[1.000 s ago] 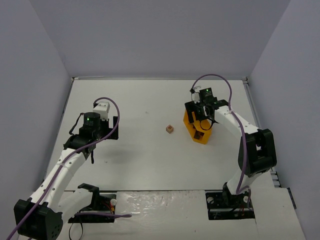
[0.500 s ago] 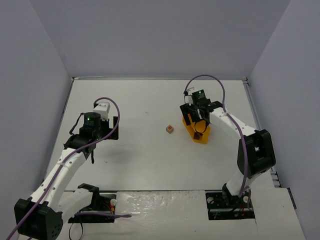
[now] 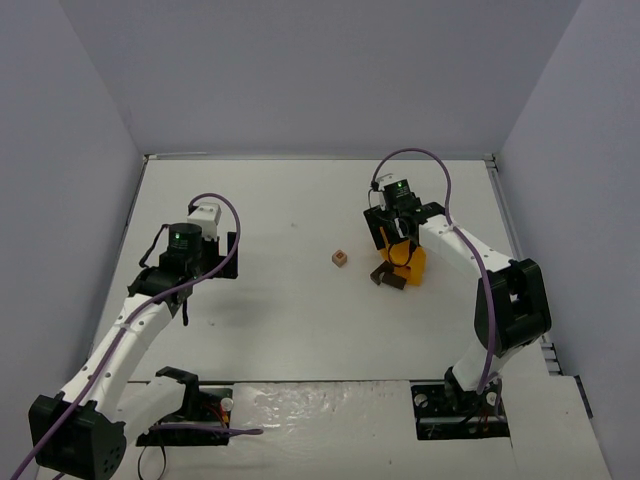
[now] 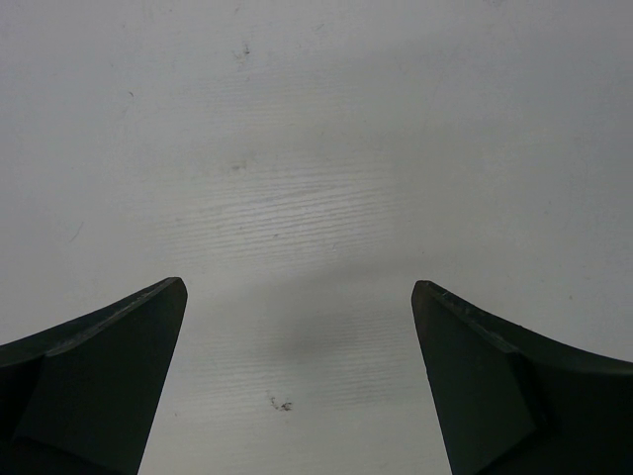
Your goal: Build the wood block tower
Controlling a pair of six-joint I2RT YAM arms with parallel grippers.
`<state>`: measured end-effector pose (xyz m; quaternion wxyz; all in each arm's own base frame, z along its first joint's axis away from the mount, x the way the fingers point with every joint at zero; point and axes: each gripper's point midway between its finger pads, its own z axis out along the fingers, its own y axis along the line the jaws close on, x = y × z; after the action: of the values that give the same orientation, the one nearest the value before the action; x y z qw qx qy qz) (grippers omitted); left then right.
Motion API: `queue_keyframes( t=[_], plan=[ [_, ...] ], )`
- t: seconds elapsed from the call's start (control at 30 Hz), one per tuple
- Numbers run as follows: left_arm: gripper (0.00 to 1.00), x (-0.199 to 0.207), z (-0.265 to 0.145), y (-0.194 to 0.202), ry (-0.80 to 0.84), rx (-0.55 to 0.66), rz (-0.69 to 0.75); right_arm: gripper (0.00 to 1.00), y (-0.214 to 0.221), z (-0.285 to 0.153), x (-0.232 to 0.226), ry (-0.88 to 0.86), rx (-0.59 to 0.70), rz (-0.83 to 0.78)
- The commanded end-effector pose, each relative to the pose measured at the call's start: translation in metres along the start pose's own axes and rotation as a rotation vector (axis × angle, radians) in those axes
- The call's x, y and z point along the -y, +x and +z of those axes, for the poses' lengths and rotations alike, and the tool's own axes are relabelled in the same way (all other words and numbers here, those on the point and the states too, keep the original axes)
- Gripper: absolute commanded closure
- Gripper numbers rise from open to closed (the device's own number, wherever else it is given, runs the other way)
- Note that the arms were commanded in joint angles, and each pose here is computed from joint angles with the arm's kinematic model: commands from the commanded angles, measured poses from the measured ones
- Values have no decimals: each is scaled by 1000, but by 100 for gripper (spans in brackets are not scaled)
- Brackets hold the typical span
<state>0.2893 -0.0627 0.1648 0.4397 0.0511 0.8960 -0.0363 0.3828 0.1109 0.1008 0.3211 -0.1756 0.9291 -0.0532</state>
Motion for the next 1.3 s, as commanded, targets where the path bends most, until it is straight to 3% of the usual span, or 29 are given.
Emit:
queue_keyframes(
  t=[0.0, 1.27],
  plan=[
    [3, 5, -8, -32, 17, 85, -13, 100, -28, -17, 18, 75, 89, 3],
    [3, 5, -8, -32, 17, 81, -10, 100, -28, -21, 11, 128, 91, -40]
  ],
)
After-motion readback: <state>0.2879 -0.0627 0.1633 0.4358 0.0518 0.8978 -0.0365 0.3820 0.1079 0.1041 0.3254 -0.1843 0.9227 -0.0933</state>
